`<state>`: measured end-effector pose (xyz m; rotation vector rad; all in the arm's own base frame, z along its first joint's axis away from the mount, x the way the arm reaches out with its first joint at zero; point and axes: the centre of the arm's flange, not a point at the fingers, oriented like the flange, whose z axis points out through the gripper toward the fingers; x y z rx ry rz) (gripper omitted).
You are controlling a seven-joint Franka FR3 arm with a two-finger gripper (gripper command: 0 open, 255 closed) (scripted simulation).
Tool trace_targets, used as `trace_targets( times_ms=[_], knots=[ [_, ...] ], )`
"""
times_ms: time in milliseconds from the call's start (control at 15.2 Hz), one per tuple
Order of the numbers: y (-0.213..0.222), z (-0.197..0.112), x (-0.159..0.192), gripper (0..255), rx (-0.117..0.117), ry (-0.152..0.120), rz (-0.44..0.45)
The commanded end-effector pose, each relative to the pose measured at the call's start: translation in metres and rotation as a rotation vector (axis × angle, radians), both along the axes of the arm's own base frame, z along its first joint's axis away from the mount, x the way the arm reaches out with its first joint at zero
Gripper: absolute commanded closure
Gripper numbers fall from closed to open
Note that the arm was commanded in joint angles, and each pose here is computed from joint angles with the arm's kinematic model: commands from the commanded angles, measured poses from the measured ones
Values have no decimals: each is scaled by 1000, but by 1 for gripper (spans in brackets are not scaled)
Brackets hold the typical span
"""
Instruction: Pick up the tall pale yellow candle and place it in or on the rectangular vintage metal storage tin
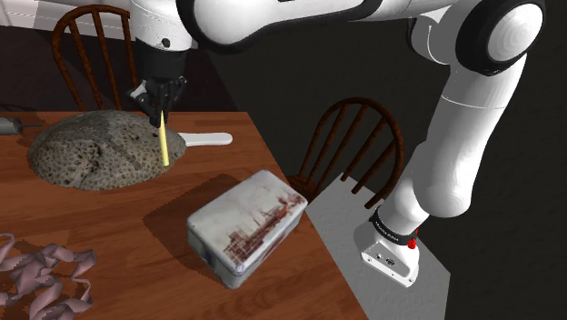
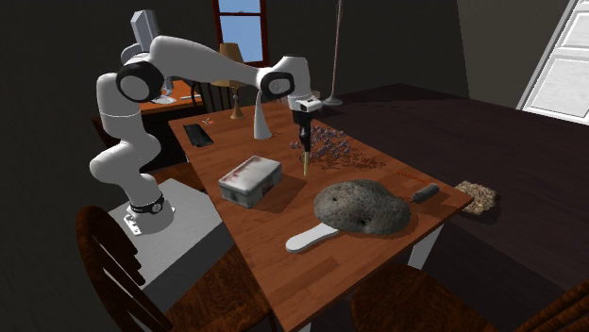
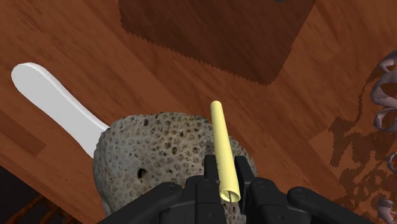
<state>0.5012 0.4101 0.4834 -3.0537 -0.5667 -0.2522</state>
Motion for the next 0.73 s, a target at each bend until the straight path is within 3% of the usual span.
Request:
trace_targets(
  times_ms=[0, 660],
  knots=[
    [1, 11, 1, 255, 0, 0, 0],
    [1, 64, 1, 255, 0, 0, 0]
  ],
)
